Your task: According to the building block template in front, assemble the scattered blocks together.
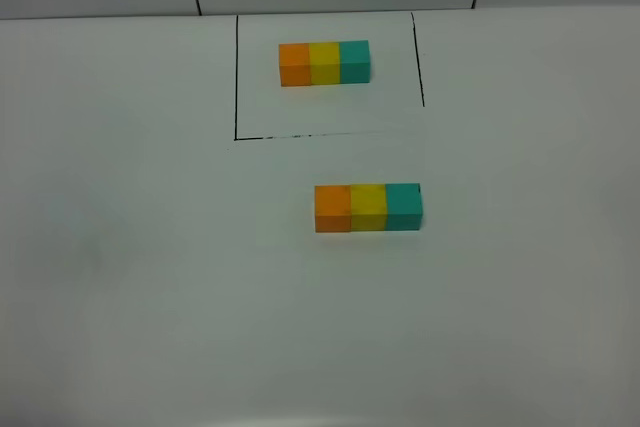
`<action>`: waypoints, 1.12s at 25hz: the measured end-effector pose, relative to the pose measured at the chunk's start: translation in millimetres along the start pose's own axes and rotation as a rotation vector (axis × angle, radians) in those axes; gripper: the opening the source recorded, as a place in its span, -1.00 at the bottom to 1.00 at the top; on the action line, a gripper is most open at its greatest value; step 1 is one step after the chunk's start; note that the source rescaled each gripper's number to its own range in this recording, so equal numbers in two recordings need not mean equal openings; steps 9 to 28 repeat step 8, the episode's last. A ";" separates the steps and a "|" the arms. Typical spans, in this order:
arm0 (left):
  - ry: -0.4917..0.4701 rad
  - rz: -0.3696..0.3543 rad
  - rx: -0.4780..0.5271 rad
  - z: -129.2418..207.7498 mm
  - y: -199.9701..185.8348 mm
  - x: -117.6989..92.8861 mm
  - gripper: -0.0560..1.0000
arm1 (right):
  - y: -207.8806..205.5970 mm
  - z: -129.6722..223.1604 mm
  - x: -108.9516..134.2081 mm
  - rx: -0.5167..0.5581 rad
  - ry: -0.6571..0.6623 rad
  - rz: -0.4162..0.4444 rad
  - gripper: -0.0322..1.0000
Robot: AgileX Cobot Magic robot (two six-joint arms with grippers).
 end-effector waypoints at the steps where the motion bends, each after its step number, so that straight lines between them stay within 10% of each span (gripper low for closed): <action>1: 0.000 0.000 0.000 0.0 0.0 0.0 0.97 | 0.0 0.0 0.0 0.000 0.000 0.000 0.38; 28: 0.000 0.000 0.000 0.0 0.0 0.0 0.97 | 0.0 0.0 0.0 0.000 0.000 0.000 0.38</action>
Point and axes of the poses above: a point on each arm's last joint axis where the gripper is mounted, y pointing out along that axis toward the gripper, x along the wrist's bending axis when the last joint is at zero, z = x × y, the point moved 5 cm from there along y, pointing out along that axis toward the gripper
